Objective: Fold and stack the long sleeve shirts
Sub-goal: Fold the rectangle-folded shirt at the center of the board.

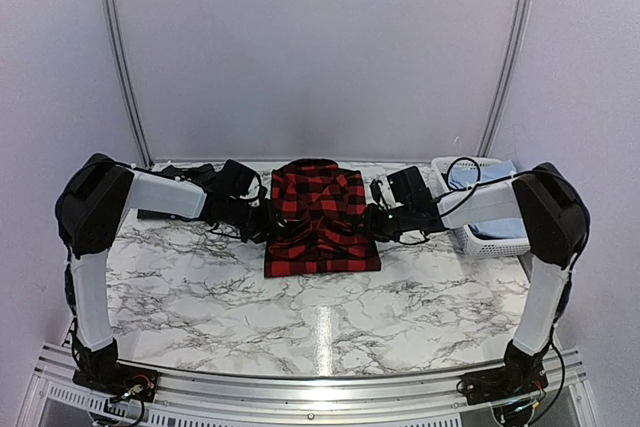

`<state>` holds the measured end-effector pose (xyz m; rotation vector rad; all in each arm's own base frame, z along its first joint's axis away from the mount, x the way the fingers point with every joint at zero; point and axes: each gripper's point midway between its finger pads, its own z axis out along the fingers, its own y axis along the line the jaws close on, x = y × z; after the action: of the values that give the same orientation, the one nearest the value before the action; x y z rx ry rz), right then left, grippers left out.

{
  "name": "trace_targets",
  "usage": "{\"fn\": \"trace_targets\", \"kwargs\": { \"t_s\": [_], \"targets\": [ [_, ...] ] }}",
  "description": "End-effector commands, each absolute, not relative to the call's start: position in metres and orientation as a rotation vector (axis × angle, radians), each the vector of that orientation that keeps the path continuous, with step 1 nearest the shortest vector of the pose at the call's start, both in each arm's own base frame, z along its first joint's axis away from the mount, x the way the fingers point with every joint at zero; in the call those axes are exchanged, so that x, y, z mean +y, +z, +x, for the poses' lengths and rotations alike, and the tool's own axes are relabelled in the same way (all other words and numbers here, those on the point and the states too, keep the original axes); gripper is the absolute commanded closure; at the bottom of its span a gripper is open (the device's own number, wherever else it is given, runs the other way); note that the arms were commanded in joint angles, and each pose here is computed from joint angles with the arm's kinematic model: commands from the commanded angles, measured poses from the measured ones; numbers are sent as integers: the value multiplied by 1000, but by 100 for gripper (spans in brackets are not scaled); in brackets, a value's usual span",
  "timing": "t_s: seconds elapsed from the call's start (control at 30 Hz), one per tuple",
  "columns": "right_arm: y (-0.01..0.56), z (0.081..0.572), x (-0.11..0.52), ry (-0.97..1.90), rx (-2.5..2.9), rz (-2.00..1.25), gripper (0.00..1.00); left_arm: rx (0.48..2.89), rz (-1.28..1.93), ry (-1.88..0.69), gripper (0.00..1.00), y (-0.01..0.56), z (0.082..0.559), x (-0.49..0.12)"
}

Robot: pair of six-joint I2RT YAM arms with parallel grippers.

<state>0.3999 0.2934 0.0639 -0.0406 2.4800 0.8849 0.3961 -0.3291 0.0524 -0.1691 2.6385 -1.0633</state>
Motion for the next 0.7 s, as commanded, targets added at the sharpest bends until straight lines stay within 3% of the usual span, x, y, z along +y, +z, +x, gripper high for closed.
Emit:
{"fn": "trace_targets", "kwargs": {
  "t_s": [0.0,0.17,0.37,0.57,0.67],
  "targets": [
    [96,402,285,850,2398,-81,64,2545,-71,-1102,57,92,406,-334],
    [105,395,275,784,2402,-126,51,2511,-30,-1096,37,104,412,-328],
    [95,380,269,732,2446,-226,48,2555,30,-1081,27,106,405,-316],
    [85,357,272,707,2482,-335,52,2602,91,-1082,25,101,389,-311],
    [79,353,273,676,2495,-355,55,2639,83,-1029,31,93,379,-301]
  ]
}}
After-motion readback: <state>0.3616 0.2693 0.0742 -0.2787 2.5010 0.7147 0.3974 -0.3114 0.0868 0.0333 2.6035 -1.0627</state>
